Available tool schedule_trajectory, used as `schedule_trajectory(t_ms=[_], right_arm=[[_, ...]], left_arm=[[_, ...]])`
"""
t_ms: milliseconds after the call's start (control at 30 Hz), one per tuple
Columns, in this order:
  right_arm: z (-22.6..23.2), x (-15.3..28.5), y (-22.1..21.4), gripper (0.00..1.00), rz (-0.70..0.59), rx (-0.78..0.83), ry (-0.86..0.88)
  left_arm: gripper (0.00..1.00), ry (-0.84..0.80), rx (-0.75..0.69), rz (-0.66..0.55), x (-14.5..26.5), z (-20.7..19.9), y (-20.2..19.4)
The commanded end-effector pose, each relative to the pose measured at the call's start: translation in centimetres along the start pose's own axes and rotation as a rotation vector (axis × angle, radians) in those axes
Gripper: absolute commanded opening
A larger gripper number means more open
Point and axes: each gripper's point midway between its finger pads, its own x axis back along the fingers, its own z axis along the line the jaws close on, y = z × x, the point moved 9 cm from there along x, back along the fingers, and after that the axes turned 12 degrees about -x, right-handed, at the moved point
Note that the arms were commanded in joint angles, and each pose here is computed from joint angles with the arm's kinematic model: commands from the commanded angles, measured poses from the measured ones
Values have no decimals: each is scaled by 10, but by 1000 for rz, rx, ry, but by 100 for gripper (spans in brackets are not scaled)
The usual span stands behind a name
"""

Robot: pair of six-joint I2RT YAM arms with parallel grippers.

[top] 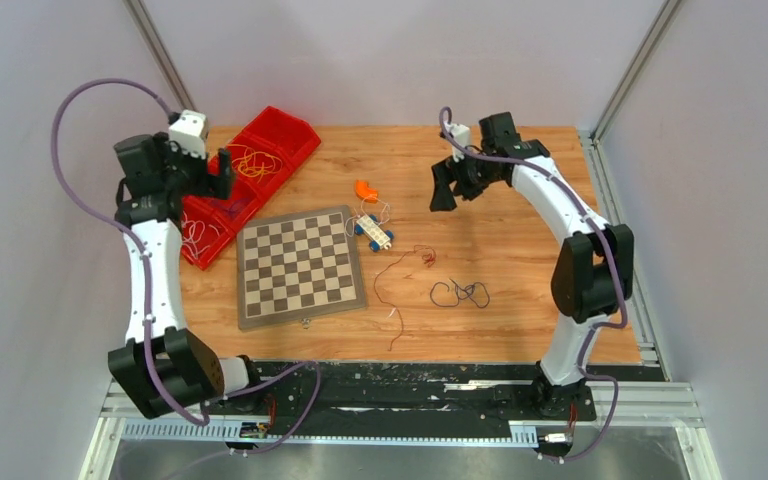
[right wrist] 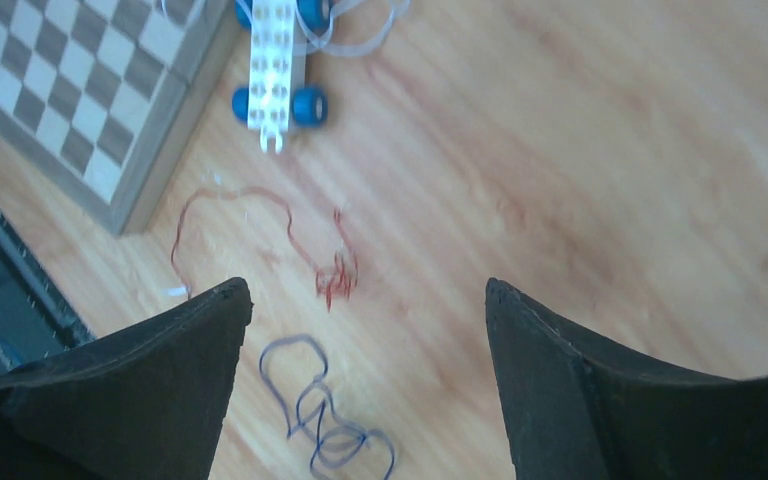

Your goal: Untangle the cables

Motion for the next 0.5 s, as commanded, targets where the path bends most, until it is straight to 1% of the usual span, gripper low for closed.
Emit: schedule_trajectory(t_ms=[0,100,167,333,467], right_arm=[[12,-37,39,85,-44,34,-14],[16,-76,51,84,-27,34,-15],[18,-99,56,84,-21,13,-25],[9,-150,60,86,-25,-93,-44],[1,-180,59,84,-32,-98,-26]], left_arm=[[100,-170,87,-72,2,-57,15],[100,-247,96,-75,-3,-81,18],[100,-270,118,-59,-4,-88,15],[100,-265,140,-29,-5,-93,7],[100,-254,159,-8,-4,-96,0]])
